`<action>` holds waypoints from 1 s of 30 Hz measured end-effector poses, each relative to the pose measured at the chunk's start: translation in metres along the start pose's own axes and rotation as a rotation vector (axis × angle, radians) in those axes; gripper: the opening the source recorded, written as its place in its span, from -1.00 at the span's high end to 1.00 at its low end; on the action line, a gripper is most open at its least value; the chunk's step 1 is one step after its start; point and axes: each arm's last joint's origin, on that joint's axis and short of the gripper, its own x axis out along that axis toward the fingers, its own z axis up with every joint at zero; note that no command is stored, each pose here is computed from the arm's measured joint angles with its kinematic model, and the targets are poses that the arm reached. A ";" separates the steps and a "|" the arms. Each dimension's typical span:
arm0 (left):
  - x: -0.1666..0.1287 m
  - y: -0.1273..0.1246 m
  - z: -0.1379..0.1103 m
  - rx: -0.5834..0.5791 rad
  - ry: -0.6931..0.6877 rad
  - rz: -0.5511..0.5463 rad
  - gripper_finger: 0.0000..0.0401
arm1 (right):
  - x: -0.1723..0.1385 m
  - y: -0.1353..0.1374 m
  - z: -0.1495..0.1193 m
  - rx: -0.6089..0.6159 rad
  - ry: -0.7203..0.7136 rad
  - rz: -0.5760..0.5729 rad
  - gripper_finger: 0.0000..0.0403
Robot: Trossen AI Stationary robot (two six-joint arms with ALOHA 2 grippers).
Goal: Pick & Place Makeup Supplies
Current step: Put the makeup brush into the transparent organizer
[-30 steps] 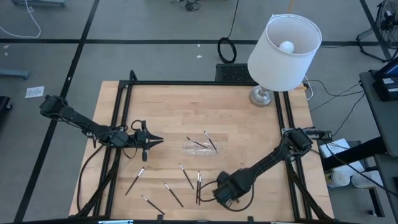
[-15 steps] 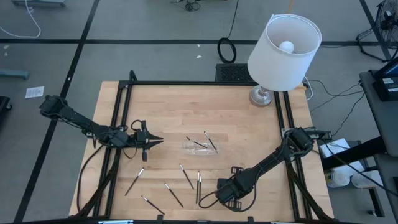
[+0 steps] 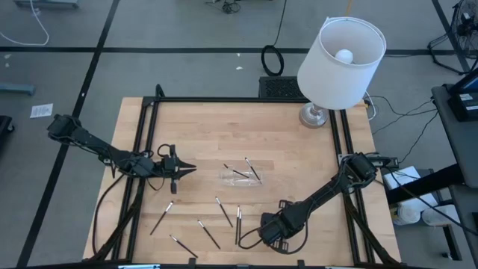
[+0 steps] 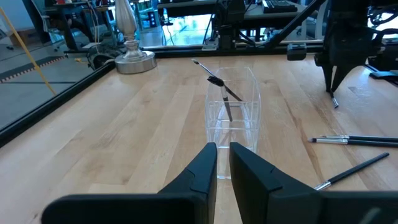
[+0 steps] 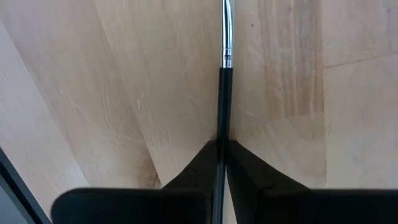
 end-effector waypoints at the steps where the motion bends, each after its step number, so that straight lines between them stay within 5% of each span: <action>1: 0.000 0.000 0.000 0.000 0.000 0.000 0.74 | 0.000 0.000 0.000 0.008 -0.005 -0.004 0.91; 12: 0.000 0.000 0.000 0.000 0.000 0.000 0.74 | 0.009 -0.002 -0.008 0.116 -0.026 0.000 0.99; 30: 0.000 0.000 0.000 -0.004 -0.001 0.000 0.74 | -0.025 0.009 -0.019 0.160 -0.198 0.036 1.00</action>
